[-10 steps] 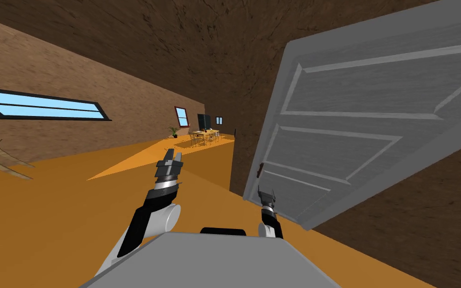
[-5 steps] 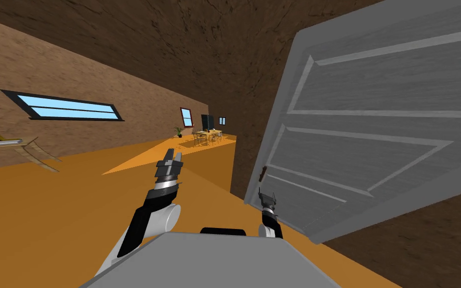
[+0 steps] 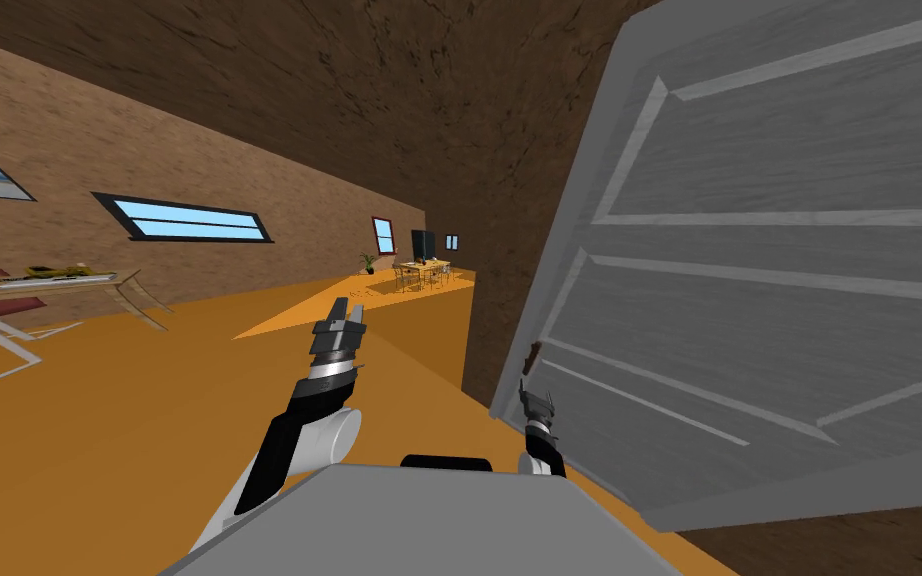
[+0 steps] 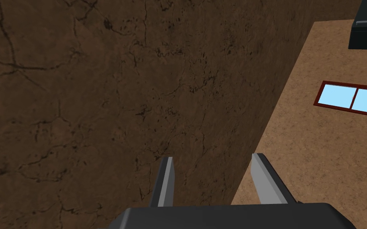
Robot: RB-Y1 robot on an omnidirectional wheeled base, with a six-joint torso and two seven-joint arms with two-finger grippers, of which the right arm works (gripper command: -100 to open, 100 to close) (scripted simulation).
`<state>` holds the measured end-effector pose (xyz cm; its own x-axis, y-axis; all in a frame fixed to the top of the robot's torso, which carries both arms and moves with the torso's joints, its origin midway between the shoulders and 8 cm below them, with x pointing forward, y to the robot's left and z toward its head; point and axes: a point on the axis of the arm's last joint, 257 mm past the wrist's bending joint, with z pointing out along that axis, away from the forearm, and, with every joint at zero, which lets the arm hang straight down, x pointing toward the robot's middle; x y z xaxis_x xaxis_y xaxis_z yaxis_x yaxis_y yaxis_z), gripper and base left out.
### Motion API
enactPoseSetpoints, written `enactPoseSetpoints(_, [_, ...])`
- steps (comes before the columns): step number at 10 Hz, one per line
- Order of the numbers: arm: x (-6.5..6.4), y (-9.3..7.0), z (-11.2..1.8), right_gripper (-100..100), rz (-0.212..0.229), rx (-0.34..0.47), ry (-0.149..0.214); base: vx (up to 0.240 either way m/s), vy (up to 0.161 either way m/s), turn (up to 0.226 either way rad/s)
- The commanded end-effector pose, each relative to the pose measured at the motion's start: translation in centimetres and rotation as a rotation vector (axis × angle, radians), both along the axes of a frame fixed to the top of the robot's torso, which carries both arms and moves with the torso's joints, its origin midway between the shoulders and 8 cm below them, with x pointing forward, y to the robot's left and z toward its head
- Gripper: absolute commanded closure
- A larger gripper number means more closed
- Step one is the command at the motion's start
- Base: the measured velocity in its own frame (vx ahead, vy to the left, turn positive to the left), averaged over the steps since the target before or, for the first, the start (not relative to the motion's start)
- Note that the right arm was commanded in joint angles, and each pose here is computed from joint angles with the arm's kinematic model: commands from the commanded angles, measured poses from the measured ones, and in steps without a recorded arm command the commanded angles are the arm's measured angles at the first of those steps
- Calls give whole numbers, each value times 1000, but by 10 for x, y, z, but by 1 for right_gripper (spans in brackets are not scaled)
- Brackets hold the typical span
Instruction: Pull the door open
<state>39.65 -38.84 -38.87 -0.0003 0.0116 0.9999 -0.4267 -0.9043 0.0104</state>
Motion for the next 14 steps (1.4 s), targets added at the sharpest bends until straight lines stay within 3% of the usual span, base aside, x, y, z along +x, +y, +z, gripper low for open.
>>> enactPoseSetpoints(1, [0,0,0,-100,0,0,0,29,-37,25])
enactPoseSetpoints(5, [-22,-53,-5,-100,-31,6,4,201,-1,75])
enactPoseSetpoints(9, [-37,-89,-3,-100,-53,6,4,148,-15,54])
enactPoseSetpoints(10, [-40,-95,-3,-100,-57,6,4,176,-16,30])
enactPoseSetpoints(11, [-39,-89,-4,-100,-52,6,7,52,8,-24])
enactPoseSetpoints(12, [-39,-89,-4,100,-52,6,7,-26,12,28])
enactPoseSetpoints(14, [-39,-89,-4,100,-52,6,7,-18,-6,-5])
